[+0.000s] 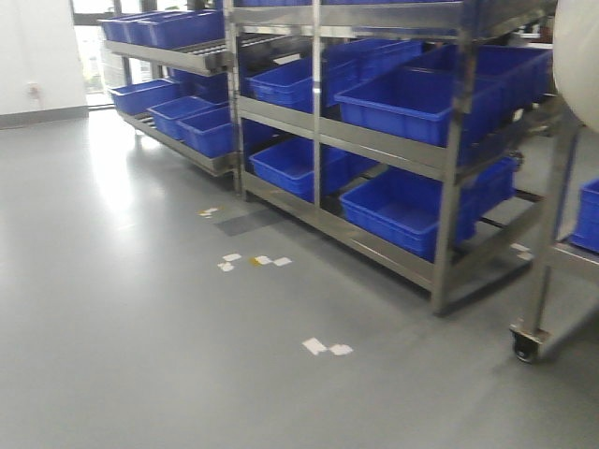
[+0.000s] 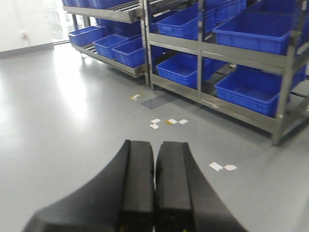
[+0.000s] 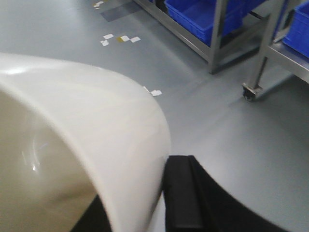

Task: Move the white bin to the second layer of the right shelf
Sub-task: 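Drive toward the windows carrying the bin in the right gripper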

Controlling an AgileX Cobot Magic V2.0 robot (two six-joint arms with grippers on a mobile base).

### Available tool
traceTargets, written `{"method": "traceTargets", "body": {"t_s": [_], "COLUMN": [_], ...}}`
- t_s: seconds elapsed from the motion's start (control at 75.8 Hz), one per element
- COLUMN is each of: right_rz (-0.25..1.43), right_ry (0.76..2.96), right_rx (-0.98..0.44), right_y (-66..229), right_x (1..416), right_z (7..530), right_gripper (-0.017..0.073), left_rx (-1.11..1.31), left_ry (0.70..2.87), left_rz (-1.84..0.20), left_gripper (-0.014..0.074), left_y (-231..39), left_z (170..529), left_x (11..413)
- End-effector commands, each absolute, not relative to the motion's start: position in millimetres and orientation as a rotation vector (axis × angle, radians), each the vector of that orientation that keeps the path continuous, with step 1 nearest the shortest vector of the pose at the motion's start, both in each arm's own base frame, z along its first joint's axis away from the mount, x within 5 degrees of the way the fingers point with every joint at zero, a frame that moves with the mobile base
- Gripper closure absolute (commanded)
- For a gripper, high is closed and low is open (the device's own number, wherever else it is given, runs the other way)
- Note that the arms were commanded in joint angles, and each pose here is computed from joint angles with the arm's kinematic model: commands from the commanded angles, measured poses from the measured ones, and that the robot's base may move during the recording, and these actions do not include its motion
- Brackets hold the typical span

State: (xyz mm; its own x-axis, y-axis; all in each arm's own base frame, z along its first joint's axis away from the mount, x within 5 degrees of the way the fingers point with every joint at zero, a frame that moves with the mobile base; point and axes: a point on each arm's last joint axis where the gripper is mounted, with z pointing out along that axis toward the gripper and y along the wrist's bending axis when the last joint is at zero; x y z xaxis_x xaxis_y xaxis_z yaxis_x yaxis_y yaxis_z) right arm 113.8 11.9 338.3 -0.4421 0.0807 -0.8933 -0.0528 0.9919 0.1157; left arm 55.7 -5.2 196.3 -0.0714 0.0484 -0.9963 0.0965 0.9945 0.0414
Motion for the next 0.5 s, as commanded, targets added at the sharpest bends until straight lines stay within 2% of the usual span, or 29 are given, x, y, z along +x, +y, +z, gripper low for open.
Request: {"method": "traceTargets", "body": {"t_s": [0.0,0.488], "right_rz": [0.151,0.151], "right_ry": [1.901,1.901], "right_rx": [0.023,0.023], "right_y": [11.2,11.2], "right_x": [117.1,117.1], "right_z": [355.7,355.7], "right_gripper": [0.0511,0.0511], "left_rx": [0.108,0.108], "left_ry": [1.580,1.580], "left_rz": [-0.047,-0.047], "left_gripper": [0.0509,0.0509], "left_y": [-5.5,-5.5], "left_z": [192.4,192.4], "left_x": [56.4,56.4]}}
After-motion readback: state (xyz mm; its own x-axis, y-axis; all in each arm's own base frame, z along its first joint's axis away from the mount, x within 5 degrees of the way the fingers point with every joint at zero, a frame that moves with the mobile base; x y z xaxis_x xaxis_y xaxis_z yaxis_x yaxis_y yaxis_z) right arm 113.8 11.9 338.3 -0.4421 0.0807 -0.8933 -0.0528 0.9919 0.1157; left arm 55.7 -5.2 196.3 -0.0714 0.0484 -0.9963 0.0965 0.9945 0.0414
